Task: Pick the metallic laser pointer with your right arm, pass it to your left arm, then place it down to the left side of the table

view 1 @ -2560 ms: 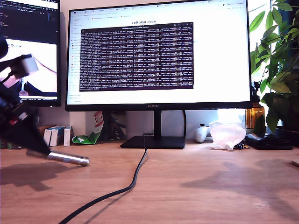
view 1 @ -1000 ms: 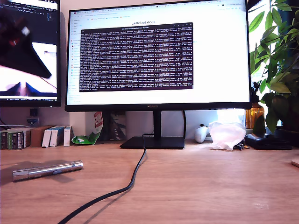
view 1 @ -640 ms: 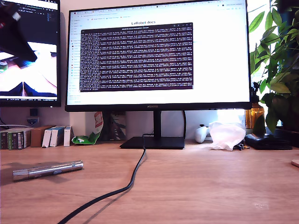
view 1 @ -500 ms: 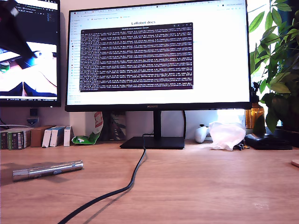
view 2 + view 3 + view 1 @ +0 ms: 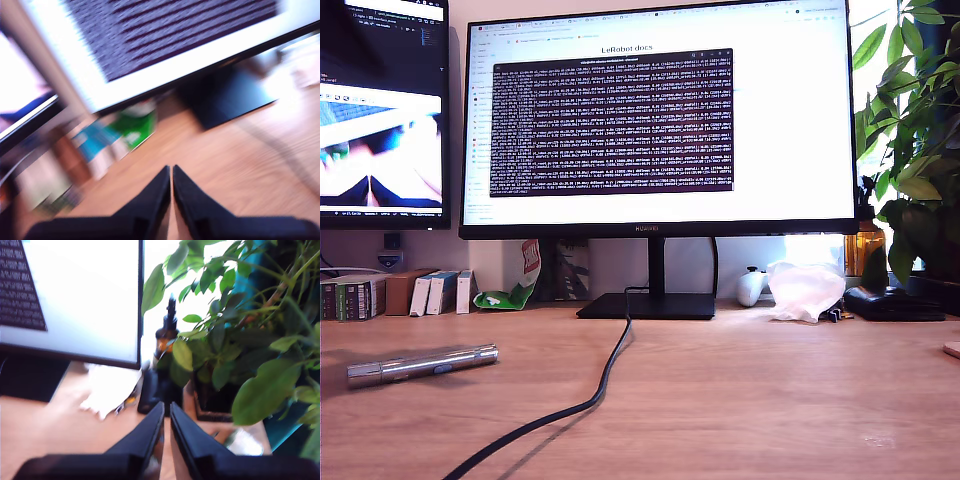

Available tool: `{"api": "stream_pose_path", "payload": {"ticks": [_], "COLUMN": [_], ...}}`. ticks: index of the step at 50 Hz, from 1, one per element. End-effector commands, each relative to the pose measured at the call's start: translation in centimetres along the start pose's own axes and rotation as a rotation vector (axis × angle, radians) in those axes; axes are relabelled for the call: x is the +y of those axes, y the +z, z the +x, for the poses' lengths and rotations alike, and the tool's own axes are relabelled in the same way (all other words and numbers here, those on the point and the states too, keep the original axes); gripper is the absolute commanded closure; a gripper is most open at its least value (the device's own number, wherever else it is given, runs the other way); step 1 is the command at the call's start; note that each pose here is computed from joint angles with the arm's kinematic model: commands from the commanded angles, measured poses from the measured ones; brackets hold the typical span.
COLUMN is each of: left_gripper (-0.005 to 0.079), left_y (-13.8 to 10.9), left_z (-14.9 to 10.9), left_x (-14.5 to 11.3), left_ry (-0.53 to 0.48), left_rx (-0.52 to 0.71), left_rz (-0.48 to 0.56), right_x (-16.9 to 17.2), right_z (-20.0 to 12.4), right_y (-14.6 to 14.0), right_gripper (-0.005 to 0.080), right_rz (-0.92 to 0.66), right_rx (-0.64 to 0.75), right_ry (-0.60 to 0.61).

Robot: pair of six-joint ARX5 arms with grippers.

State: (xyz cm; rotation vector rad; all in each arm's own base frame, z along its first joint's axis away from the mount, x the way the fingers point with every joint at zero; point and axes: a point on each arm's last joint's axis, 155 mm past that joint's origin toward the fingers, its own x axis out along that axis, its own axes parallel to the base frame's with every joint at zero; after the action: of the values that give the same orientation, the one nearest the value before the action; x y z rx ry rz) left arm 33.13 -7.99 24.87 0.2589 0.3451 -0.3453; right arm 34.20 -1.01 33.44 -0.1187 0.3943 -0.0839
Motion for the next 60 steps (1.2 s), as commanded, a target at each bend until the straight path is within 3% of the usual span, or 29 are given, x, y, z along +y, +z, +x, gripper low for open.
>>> {"api": "stream_pose_path", "payload": {"ticks": [1,10,13,19,31,46,52,56,58,60], "left_gripper": [0.0766,0.0766,0.0766,0.0766,0.0766,0.0766,0.0766,0.0766,0.0766,0.0766], "left_y": [-0.3,-0.8,-0.7,-0.5,-0.9,-4.0,-4.9,-5.4,-6.0,-6.3], "left_z": [-1.0,-3.5,-4.3,-5.1,-5.9,-6.8,-7.5,-7.8,-7.9,-7.9], "left_x": [1.3,5.9,6.6,5.9,4.5,2.2,2.3,2.2,2.0,1.9], "left_ry": [0.051,0.199,0.202,0.136,0.106,0.109,0.144,0.149,0.143,0.144], "left_rx": [0.006,-0.001,-0.018,-0.049,-0.083,-0.128,-0.140,-0.127,-0.109,-0.103], "left_rz": [-0.018,-0.059,-0.078,-0.123,-0.191,-0.211,-0.310,-0.379,-0.465,-0.475], "right_x": [-1.3,-3.9,-4.5,-4.7,-4.2,-3.9,-3.6,-4.1,-4.7,-5.3], "right_z": [-1.2,-3.3,-3.5,-3.9,-4.5,-6.0,-6.1,-6.9,-7.3,-7.5], "right_y": [1.4,2.7,2.8,1.9,-2.9,-8.8,-11.3,-11.2,-11.0,-11.3], "right_gripper": [0.0764,0.0753,0.0753,0.0752,0.0752,0.0752,0.0752,0.0752,0.0752,0.0752], "right_rz": [-0.009,0.000,0.005,0.012,0.026,0.107,0.106,0.163,0.222,0.256], "right_rx": [-0.067,-0.141,-0.160,-0.197,-0.236,-0.247,-0.224,-0.258,-0.279,-0.276], "right_ry": [-0.042,-0.119,-0.138,-0.153,-0.157,-0.168,-0.166,-0.190,-0.212,-0.241]}}
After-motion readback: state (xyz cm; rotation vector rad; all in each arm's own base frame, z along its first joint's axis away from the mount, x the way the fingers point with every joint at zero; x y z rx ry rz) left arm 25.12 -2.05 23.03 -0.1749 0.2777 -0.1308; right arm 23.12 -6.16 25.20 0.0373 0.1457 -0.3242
